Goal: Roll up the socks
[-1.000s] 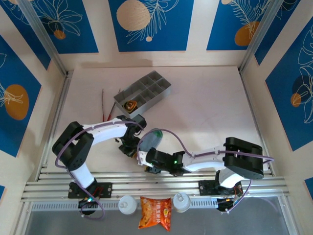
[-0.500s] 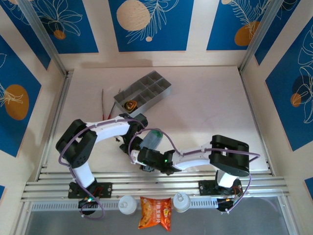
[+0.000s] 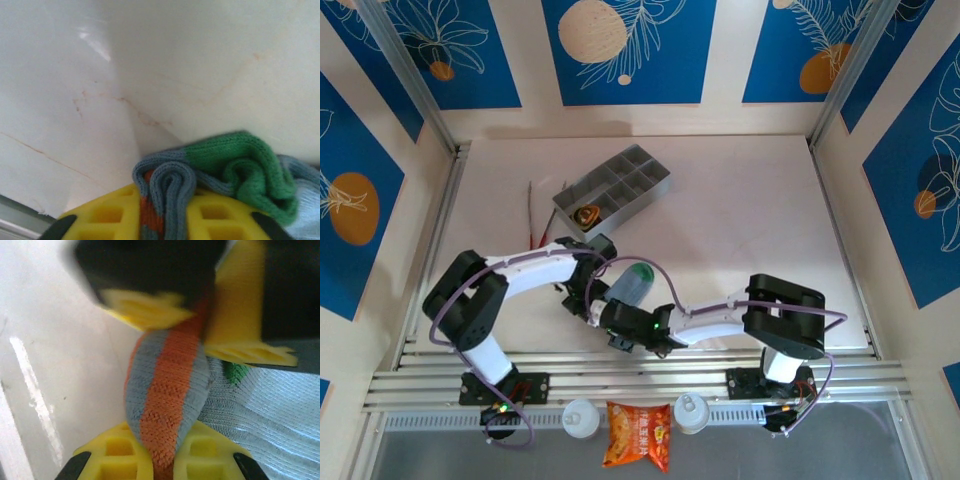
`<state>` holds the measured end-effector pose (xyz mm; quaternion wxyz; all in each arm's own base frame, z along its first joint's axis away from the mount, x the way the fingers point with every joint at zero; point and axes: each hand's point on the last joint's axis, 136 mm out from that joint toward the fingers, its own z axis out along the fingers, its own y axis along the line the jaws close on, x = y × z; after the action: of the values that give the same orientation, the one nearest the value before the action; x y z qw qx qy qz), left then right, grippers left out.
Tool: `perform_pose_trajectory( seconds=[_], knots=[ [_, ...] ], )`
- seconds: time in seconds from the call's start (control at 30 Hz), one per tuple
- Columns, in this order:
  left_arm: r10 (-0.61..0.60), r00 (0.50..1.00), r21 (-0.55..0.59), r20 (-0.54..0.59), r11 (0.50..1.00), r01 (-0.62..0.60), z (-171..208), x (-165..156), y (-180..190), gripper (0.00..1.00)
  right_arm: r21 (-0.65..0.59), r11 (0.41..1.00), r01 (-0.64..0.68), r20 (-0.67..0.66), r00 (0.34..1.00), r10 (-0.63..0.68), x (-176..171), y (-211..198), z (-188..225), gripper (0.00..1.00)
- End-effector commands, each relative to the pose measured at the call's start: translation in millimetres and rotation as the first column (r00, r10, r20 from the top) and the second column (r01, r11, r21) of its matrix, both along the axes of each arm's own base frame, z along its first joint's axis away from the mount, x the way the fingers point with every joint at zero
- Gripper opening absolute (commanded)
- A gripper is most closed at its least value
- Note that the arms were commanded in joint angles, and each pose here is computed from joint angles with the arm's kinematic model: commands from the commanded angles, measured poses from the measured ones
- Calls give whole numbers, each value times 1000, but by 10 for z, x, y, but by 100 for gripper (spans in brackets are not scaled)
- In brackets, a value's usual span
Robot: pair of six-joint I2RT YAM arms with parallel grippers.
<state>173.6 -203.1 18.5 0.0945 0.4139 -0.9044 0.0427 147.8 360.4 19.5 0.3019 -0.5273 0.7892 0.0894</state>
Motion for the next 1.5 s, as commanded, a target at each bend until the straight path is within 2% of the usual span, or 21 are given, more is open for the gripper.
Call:
perform_pose_trajectory(
  seconds=[0.0, 0.03, 0.07, 0.13, 0.23, 0.33, 0.43, 0.53, 0.67, 0.73, 0.87, 1.1, 1.27, 1.47],
  knots=[
    [47, 998, -39, 34, 998, -46, -83, 8, 7, 47, -164, 976, 144, -238, 954, -181, -227, -617, -670, 0],
    [61, 997, -61, 56, 996, -57, -38, 50, 2, 60, -168, 973, 160, -272, 941, -202, -280, -674, -740, 0],
    [73, 994, -86, 82, 994, -66, 6, 103, -3, 69, -173, 968, 183, -296, 928, -228, -315, -736, -800, 0],
    [92, 987, -118, 130, 990, -77, 112, 195, 3, 82, -165, 964, 210, -342, 904, -256, -397, -809, -891, 0],
    [124, 969, -167, 215, 982, -88, 270, 342, 21, 91, -166, 953, 253, -403, 865, -299, -492, -931, -1017, 0],
    [132, 946, -211, 296, 975, -70, 398, 463, 24, 92, -168, 945, 280, -439, 837, -326, -563, -1028, -1116, 0],
    [112, 941, -243, 319, 969, -33, 438, 477, 0, 91, -161, 940, 299, -503, 795, -339, -649, -1099, -1218, 0],
    [48, 940, -235, 338, 971, 35, 473, 447, 5, 85, -154, 933, 324, -557, 752, -353, -704, -1137, -1296, 0],
    [-34, 929, -199, 369, 973, 115, 458, 386, 82, 68, -149, 908, 392, -594, 699, -399, -716, -1208, -1386, 0],
    [-63, 927, -181, 369, 974, 139, 428, 330, 129, 63, -152, 899, 411, -614, 673, -412, -737, -1231, -1431, 0],
    [-90, 920, -151, 381, 976, 158, 374, 282, 215, 62, -158, 892, 425, -642, 642, -419, -779, -1245, -1491, 0],
    [-144, 909, -149, 391, 965, 216, 297, 355, 83, 55, -176, 877, 448, -671, 597, -440, -760, -1254, -1535, 0],
    [-165, 914, -121, 372, 967, 224, 204, 267, 149, 55, -189, 872, 451, -710, 552, -438, -758, -1237, -1555, 0],
    [-134, 878, -133, 460, 967, 217, 366, 362, 150, 73, -213, 866, 452, -750, 493, -442, -760, -1229, -1571, 0]
  ],
)
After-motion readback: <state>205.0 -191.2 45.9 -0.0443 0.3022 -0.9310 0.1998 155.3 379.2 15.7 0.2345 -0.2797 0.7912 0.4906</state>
